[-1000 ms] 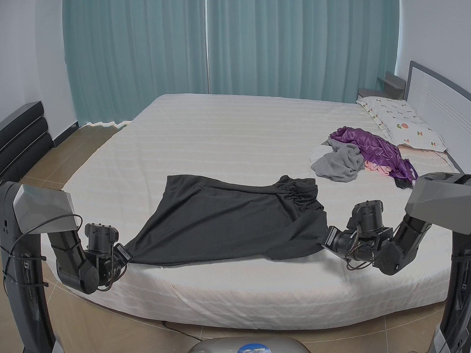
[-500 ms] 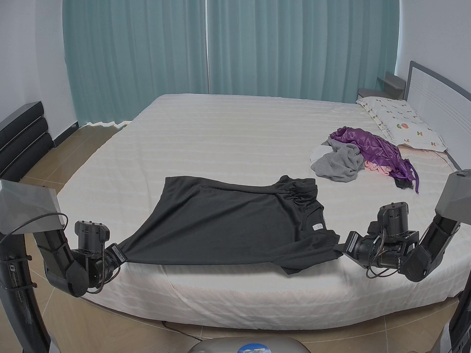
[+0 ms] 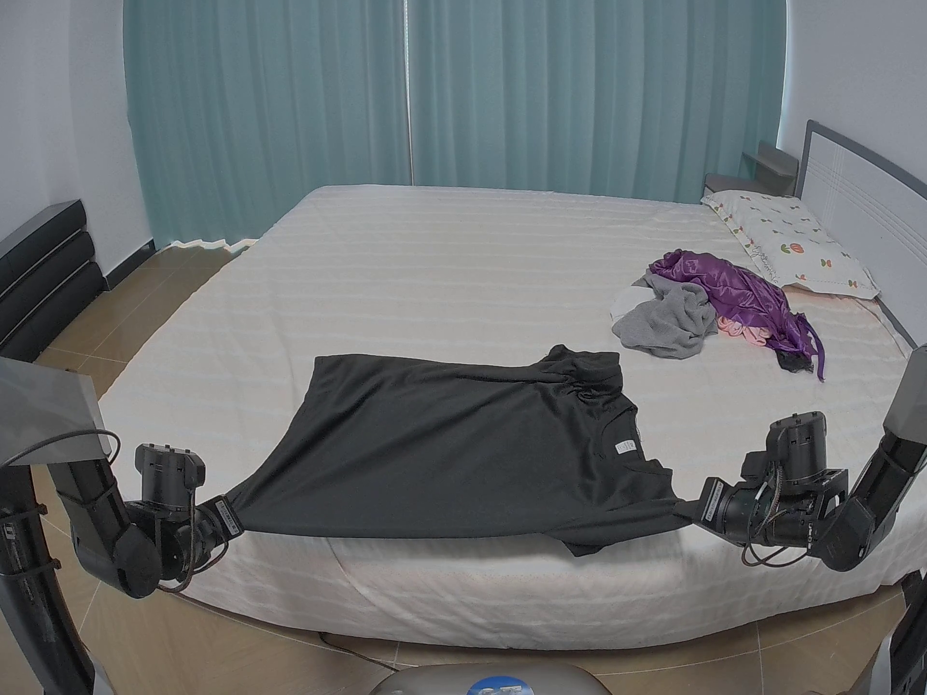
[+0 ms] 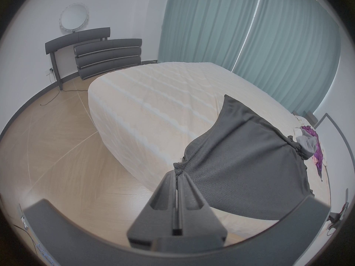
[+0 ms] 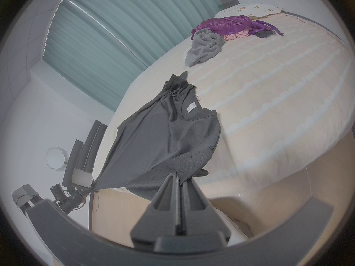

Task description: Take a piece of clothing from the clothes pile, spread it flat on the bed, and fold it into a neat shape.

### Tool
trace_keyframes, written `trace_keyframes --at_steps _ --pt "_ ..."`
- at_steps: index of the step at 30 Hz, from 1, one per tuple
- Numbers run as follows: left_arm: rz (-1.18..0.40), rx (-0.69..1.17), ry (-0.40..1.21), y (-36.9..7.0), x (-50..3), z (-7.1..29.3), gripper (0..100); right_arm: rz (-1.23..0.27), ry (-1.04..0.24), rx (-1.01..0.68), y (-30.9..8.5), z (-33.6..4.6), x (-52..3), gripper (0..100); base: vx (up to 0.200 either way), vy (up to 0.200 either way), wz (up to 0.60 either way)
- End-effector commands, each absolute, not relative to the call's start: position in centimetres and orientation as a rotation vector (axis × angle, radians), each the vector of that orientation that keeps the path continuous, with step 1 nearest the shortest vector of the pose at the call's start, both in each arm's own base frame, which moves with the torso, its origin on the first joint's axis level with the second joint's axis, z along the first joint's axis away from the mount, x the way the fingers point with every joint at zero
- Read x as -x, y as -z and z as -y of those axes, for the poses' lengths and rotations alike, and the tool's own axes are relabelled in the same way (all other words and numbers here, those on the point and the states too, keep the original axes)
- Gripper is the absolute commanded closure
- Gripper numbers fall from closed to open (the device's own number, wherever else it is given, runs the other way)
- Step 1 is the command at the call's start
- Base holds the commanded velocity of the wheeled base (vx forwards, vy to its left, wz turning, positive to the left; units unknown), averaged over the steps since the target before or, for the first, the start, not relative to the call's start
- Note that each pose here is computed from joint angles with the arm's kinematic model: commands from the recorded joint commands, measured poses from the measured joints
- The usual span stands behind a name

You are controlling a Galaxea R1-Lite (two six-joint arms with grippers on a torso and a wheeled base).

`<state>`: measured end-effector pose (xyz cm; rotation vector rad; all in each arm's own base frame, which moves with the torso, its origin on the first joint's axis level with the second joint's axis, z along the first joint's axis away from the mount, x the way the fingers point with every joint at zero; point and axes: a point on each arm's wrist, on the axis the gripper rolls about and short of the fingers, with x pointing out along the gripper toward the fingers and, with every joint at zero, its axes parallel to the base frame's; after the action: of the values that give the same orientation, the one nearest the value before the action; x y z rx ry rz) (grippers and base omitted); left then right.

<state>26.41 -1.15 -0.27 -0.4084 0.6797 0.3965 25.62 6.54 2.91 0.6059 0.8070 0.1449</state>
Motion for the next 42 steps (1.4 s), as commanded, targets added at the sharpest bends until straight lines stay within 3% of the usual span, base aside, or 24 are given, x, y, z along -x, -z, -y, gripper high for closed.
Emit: trace_keyframes --at_steps 1,7,8,23,35,36,42 --pt "-0.678 0.400 -0.393 -0.1 -25.9 1.1 100 -0.830 -0.134 -0.600 -2.5 -6.3 -25.2 100 0.000 0.000 0.00" --pt "-0.728 0.373 -0.386 0.4 -25.4 1.5 100 -0.903 -0.136 -0.592 -1.0 -6.2 -24.8 100 0.000 0.000 0.00" --pt "-0.731 0.370 -0.383 0.4 -25.4 1.6 100 -0.921 -0.130 -0.587 -0.4 -6.2 -24.9 0 0.000 0.000 0.00" --pt "-0.759 0.361 -0.378 1.2 -25.4 1.9 100 -0.945 -0.096 -0.595 4.0 -6.8 -29.4 0 0.000 0.000 0.00" --pt "-0.764 0.361 -0.381 1.5 -25.5 1.8 100 -0.886 -0.061 -0.529 5.2 -7.3 -32.1 0 0.000 0.000 0.00" --pt "-0.765 0.360 -0.380 1.6 -25.6 1.9 100 -0.884 -0.062 -0.510 5.3 -7.3 -32.2 100 0.000 0.000 0.00" --pt "-0.784 0.355 -0.384 2.1 -25.6 1.9 100 -0.875 -0.024 -0.470 5.4 -6.6 -32.0 100 0.000 0.000 0.00"
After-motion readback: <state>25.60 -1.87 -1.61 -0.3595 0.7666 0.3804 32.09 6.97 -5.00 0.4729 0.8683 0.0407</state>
